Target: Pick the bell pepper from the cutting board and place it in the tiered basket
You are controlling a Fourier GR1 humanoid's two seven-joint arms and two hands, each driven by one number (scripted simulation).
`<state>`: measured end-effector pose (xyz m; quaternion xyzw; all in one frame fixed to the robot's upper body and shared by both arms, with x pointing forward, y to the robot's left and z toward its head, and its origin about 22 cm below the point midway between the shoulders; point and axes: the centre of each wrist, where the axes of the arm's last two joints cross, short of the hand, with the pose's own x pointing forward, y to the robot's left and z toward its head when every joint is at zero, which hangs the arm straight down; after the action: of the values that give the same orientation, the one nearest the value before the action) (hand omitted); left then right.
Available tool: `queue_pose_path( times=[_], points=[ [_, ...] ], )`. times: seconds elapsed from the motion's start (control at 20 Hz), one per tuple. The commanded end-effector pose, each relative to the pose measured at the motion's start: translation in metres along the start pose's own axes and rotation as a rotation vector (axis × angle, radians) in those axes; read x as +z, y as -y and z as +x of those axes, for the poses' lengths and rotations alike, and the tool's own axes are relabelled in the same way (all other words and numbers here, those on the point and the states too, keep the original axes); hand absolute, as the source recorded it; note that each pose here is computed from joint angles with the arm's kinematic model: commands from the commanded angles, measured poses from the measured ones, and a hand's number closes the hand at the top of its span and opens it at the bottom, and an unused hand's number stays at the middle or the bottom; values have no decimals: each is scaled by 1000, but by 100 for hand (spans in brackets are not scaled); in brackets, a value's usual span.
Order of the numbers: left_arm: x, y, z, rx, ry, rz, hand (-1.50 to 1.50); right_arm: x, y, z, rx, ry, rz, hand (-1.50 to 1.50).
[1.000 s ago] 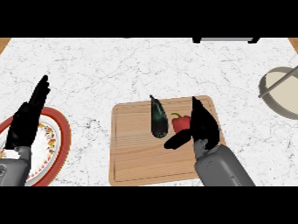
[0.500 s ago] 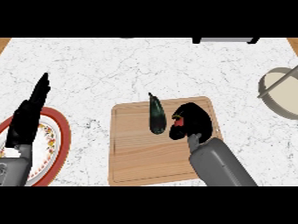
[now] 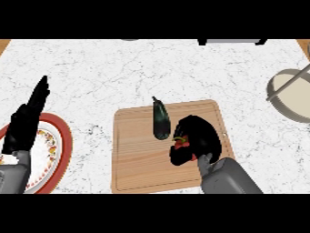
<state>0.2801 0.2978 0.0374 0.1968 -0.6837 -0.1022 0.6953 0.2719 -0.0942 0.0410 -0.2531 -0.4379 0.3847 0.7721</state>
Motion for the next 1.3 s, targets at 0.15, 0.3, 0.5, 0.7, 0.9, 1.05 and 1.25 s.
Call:
queue_pose_path(
  times=[0.15,0.3,0.5,0.7,0.9,1.05,1.25],
  points=[
    [18,-8,-22,-8,-30,13,0,59,-17,-51,365,450,216,150],
    [10,-23,-8,6,-41,36,0,96,31,-61,234,600,77,150],
    [19,-7,-19,11,-26,51,0,130,85,-67,68,710,-154,150],
    [18,-15,-9,-9,-23,36,0,168,130,-70,-12,769,-327,150],
    [6,-1,-11,21,-27,2,0,178,173,-81,-19,760,-456,150],
    [12,3,-11,0,2,12,0,184,207,-86,27,730,-557,150],
    [9,2,-2,-15,-11,4,0,182,259,-94,89,687,-567,150]
  ],
)
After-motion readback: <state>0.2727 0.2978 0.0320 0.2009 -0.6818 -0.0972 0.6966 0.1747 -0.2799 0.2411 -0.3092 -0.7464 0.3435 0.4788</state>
